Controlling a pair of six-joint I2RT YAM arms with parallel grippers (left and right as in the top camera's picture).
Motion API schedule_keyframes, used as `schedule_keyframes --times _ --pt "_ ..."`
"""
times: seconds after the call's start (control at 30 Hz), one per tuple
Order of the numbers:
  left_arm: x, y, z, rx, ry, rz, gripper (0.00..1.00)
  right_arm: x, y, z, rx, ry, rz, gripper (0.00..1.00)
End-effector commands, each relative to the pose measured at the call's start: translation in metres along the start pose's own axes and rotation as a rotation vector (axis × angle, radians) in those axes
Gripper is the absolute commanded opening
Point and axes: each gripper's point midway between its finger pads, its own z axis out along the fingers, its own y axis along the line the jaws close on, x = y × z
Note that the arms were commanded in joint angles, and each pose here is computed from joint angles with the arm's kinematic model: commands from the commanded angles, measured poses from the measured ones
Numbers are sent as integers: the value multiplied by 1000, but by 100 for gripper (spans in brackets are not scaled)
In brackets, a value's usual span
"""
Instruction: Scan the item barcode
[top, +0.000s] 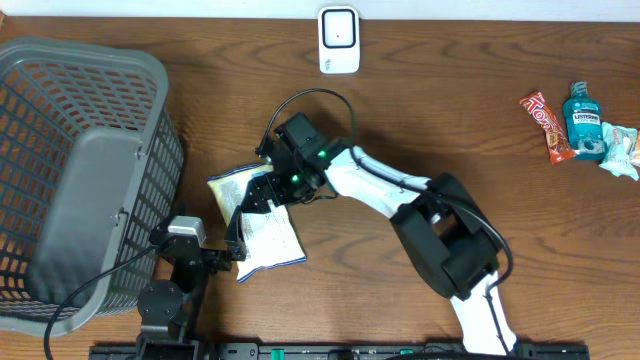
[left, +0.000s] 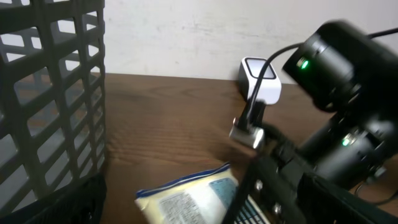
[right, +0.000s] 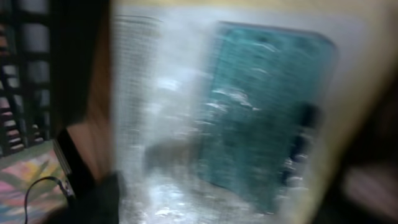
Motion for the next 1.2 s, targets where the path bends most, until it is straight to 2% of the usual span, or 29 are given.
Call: schedule_keyframes --times 0.0,0.2,0.33,0.5,0.57,0.63,0.67,0.77,0.8,0.87,0.93,1.0,1.03,1.07,1.1,1.13,1.17 --pt "15 3 2 -8 37 -9 97 44 -58 38 163 120 139 1" --pt "15 3 2 -8 37 -9 98 37 -98 2 397 62 184 1" --pt "15 3 2 -8 37 -9 98 25 -125 -63 600 -20 214 1" --pt "15 3 2 -8 37 -9 98 10 -139 -162 790 -125 154 1" --pt "15 3 2 -8 37 -9 98 8 -137 -192 818 -161 139 1" --pt "15 3 2 -8 37 -9 98 7 -127 -205 767 -175 125 1" --pt "15 3 2 -8 37 -9 98 8 -118 -205 715 -179 126 5" --pt "15 3 2 -8 37 -9 98 5 -84 -187 521 -170 100 57" --pt "15 3 2 -8 37 -9 98 3 -73 -179 458 -167 85 64" --pt "15 3 2 -8 37 -9 98 -2 -48 -163 326 -158 47 72" --pt "15 3 2 -8 37 -9 98 -8 -25 -150 225 -163 -4 90" --pt "15 3 2 -8 37 -9 98 -15 -11 -140 198 -182 -51 97" --pt "15 3 2 -8 37 -9 98 -17 -4 -136 188 -192 -66 95" --pt "15 3 2 -8 37 -9 98 -19 2 -130 178 -198 -67 80" --pt "15 3 2 -8 37 -9 98 -22 13 -118 156 -207 -50 34" --pt "15 3 2 -8 37 -9 98 -23 20 -108 144 -212 -48 19" --pt "15 3 2 -8 37 -9 98 -25 25 -100 136 -219 -52 11"
